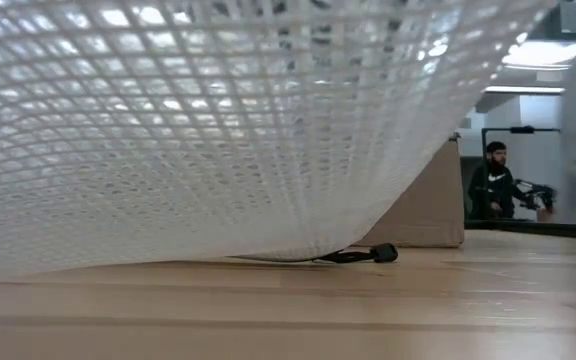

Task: Unpack boxes
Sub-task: Open the box using the cutter

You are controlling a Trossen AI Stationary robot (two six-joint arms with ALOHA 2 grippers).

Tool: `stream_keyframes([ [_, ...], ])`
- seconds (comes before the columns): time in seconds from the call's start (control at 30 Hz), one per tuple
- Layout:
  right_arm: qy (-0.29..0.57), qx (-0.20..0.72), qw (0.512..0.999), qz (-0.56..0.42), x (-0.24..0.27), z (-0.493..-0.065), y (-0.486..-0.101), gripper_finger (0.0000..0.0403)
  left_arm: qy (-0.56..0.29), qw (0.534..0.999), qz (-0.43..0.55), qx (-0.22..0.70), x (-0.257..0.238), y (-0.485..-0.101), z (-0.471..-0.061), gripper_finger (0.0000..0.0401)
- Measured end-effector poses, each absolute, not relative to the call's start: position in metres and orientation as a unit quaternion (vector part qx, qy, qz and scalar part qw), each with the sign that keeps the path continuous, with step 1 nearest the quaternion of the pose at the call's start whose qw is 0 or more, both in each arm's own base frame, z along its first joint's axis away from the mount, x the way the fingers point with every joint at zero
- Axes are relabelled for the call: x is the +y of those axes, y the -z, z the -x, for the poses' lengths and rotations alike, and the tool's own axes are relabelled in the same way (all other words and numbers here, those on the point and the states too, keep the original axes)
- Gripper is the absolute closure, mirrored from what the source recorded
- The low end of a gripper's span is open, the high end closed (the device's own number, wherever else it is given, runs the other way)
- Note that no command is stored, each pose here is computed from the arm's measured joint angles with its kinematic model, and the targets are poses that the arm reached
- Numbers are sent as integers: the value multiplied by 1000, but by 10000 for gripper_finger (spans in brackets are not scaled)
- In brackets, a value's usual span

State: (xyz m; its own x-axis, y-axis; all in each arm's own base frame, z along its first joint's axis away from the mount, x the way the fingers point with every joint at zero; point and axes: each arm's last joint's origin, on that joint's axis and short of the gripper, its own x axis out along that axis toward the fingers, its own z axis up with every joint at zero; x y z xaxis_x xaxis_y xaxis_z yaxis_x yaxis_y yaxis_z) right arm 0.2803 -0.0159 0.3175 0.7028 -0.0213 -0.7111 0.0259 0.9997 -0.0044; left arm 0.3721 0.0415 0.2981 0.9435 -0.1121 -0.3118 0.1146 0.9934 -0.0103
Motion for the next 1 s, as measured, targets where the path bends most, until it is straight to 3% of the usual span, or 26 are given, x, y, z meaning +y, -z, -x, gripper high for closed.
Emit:
stream_keyframes([
  [0.17,10,390,921,-1,-16,-283,-314,301,58,985,-3,162,42,-297,-372,274],
  [0.37,7,396,918,-2,-13,-287,-310,298,59,984,4,171,41,-295,-371,280],
  [0.6,17,428,904,-8,-16,-267,-324,177,47,980,25,191,47,-298,-363,280],
  [0.8,39,493,868,-46,-17,-227,-335,152,13,974,32,223,66,-322,-326,280],
  [0.9,43,470,880,-58,-14,-215,-325,151,17,981,39,190,73,-335,-311,280],
  [1.0,47,364,927,-70,-12,-212,-312,150,16,988,52,143,77,-338,-301,280],
])
